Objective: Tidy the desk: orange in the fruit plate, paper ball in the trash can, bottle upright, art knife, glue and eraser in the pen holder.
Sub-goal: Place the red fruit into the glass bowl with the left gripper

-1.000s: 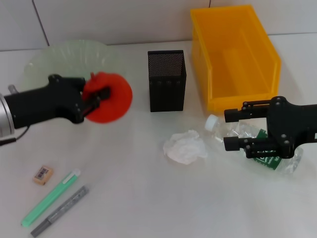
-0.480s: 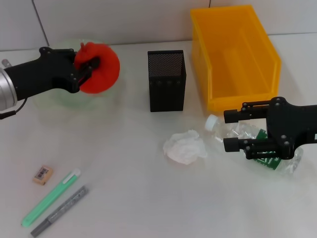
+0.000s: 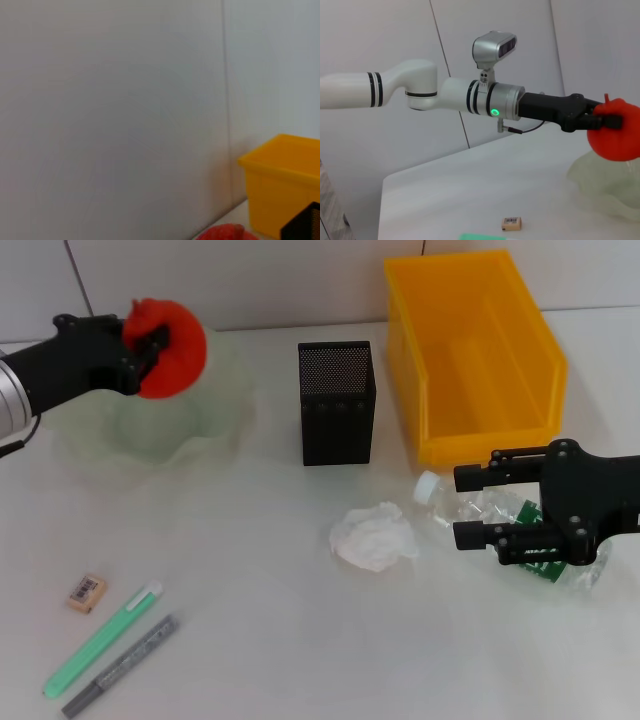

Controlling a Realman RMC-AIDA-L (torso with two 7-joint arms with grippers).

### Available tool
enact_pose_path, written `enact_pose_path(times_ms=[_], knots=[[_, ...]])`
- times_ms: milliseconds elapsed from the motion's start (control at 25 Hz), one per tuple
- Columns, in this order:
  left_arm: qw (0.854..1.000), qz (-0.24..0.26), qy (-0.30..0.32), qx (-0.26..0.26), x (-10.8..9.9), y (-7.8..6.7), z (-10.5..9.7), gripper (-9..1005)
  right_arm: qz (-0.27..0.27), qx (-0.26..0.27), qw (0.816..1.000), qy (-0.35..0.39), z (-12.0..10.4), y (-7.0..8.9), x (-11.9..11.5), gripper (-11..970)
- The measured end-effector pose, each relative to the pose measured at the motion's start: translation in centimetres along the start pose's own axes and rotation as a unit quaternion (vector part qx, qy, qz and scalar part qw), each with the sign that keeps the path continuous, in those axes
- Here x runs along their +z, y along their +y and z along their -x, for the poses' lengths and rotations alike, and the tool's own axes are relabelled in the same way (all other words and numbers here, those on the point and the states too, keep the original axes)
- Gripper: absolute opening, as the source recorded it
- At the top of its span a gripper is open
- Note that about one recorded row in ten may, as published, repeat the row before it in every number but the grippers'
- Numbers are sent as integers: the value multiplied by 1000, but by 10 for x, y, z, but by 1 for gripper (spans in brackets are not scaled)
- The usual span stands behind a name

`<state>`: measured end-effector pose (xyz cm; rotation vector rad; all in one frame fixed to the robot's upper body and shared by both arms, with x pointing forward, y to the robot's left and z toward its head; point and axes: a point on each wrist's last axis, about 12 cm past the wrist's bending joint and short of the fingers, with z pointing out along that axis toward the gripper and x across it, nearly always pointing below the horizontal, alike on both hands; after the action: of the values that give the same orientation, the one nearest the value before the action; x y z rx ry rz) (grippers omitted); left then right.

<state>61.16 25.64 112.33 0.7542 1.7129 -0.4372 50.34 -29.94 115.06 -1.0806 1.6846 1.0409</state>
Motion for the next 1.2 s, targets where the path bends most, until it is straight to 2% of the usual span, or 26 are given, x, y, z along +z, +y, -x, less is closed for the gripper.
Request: enact_pose_path(times_ms=[80, 160, 520, 760, 840, 1200], knots=[[1000, 0, 0, 0, 0, 0, 0, 206, 0, 0, 1000, 0, 0, 0, 0, 647], [1000, 24, 1, -2, 8, 4, -2, 208, 0, 0, 1000, 0, 0, 0, 0, 647], [999, 35, 10, 6, 19, 4, -6, 215, 0, 2, 1000, 0, -1, 0, -1, 646], [999, 47, 15, 6, 19, 6, -8, 221, 0, 2, 1000, 0, -1, 1, -1, 646], [997, 71, 23, 1, 16, 11, -14, 222, 0, 2, 1000, 0, -1, 1, -1, 646], [996, 77, 36, 8, 19, 10, -20, 230, 0, 2, 1000, -1, -1, 1, -1, 646]])
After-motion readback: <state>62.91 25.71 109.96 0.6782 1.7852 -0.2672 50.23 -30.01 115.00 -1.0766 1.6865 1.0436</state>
